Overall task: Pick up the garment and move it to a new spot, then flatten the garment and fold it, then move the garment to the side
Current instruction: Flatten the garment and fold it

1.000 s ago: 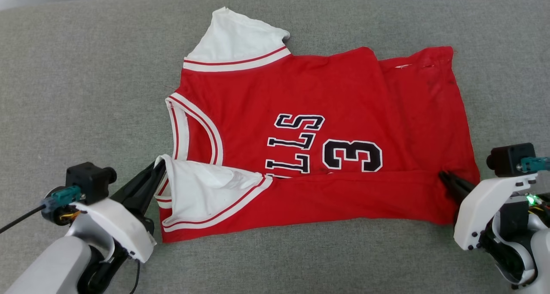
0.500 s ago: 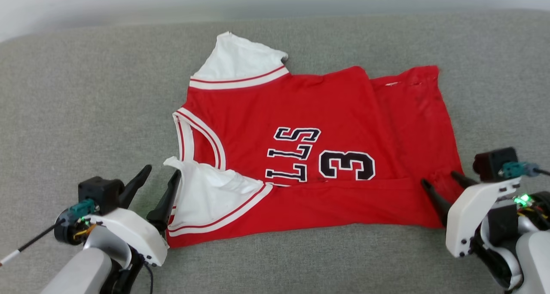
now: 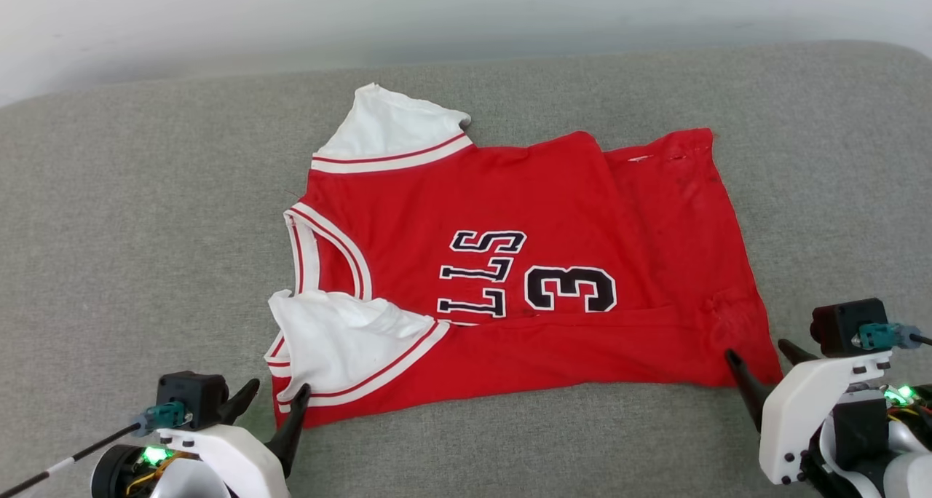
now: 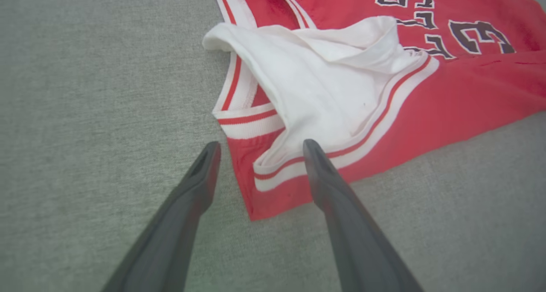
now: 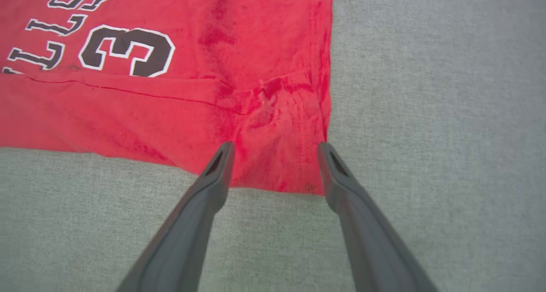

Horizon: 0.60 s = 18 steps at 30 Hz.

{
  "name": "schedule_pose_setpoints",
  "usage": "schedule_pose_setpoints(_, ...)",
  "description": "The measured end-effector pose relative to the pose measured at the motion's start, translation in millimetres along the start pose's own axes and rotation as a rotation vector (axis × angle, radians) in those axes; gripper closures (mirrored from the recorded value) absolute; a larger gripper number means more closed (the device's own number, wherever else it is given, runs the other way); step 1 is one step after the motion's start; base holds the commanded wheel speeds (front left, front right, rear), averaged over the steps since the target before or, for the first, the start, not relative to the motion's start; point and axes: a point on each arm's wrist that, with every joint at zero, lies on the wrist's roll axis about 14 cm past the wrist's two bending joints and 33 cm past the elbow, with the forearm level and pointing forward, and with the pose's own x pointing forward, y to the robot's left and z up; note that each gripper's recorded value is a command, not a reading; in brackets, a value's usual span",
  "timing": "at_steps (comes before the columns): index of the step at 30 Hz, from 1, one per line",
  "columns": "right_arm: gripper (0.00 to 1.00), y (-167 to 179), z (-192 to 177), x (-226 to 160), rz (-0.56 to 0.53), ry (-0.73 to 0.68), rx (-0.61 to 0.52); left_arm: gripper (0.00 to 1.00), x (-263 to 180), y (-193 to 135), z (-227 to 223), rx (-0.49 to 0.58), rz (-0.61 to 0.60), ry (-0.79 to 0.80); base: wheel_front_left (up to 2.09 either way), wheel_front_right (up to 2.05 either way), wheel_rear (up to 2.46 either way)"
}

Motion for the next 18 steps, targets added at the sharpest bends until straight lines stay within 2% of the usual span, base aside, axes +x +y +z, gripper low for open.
schedule_pose_setpoints(5,0.00,1,-2,-2,-0.012,0.003,0.026,0.00,0,-3,-12,-0.017,0.003,0.082,0.00,0.00,0.00)
schedule_pose_setpoints(12,0.00,2,-3,2,-0.016,0.010,0.029,0.00,8,12,-26,-0.001,0.077,0.152,0.00,0.00,0.00)
schedule_pose_setpoints(16,0.00,2,-5,6,-0.019,0.024,0.021,0.00,11,11,-40,0.011,0.059,0.231,0.00,0.00,0.00)
schedule_pose_setpoints(17,0.00,1,-5,7,-0.020,0.025,0.019,0.30,13,8,-42,0.002,0.043,0.245,0.00,0.00,0.00)
schedule_pose_setpoints(18,0.00,0,-4,8,-0.024,0.026,0.014,0.83,14,3,-43,-0.015,0.024,0.255,0.00,0.00,0.00)
